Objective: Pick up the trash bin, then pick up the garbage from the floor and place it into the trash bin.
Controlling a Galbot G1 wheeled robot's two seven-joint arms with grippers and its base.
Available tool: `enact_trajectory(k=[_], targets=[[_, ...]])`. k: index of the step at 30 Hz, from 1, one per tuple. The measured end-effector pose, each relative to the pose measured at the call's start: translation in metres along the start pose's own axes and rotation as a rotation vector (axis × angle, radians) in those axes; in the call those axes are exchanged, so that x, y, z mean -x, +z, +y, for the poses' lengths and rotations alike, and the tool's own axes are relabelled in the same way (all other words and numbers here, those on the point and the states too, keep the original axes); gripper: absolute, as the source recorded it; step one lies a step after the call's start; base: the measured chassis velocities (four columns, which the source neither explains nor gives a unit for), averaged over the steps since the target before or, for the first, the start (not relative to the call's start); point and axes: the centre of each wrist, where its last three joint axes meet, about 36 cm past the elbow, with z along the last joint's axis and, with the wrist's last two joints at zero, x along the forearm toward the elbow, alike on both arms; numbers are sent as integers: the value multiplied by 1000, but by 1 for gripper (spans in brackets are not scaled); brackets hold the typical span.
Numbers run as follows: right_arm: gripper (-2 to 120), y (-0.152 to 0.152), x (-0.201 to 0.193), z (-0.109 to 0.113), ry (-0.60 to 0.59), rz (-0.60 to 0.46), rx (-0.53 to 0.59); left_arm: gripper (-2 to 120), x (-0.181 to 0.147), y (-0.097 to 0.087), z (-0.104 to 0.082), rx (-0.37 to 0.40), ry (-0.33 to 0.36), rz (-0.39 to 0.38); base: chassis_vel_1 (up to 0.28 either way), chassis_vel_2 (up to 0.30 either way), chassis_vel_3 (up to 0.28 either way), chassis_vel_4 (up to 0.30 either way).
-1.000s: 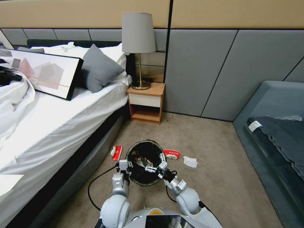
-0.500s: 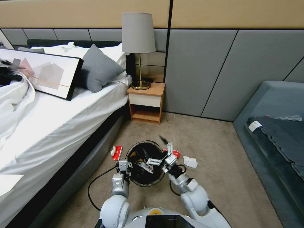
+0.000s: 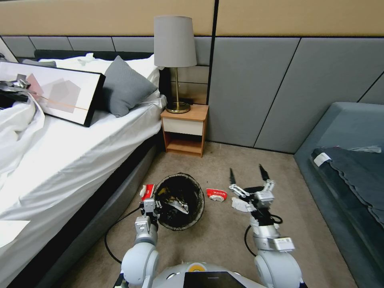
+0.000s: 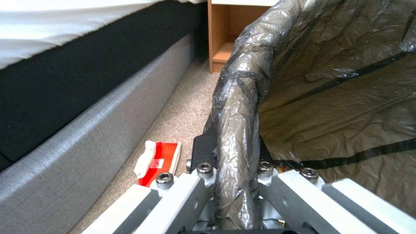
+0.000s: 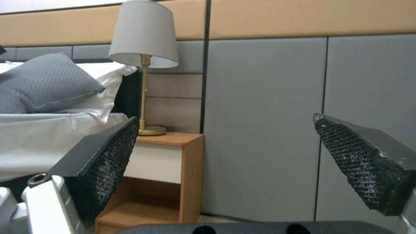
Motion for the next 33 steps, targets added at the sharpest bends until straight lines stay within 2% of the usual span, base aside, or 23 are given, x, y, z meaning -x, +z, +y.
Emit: enact_trajectory(k=[12, 15, 23, 26, 27, 28, 31, 32, 33], targets=[[100, 10, 2, 0, 16, 6, 22, 0, -1, -1, 2, 1, -5, -6, 0, 0, 0, 0], [100, 13, 21, -15, 19, 6, 15, 0, -1, -2, 2, 1, -2, -7, 0, 0, 0, 0], [100, 20, 63, -39, 18, 44, 23, 0, -2, 1, 1, 13, 0, -3, 0, 0, 0, 0], [100, 32, 84, -51, 27, 139, 33, 0, -2, 4, 1, 19, 0, 4, 0, 0, 0, 0], [100, 51, 99, -60, 43, 231, 32, 0, -2, 5, 0, 22, -1, 8, 0, 0, 0, 0], [100, 51, 99, -60, 43, 231, 32, 0, -2, 5, 0, 22, -1, 8, 0, 0, 0, 0], [100, 87, 119, -71, 80, 397, 49, 0, -3, 6, 1, 26, -3, 11, 0, 0, 0, 0], [100, 87, 119, -71, 80, 397, 49, 0, -3, 6, 1, 26, -3, 11, 0, 0, 0, 0], [100, 97, 125, -73, 94, 443, 60, 0, -3, 7, 1, 27, -4, 12, 0, 0, 0, 0]])
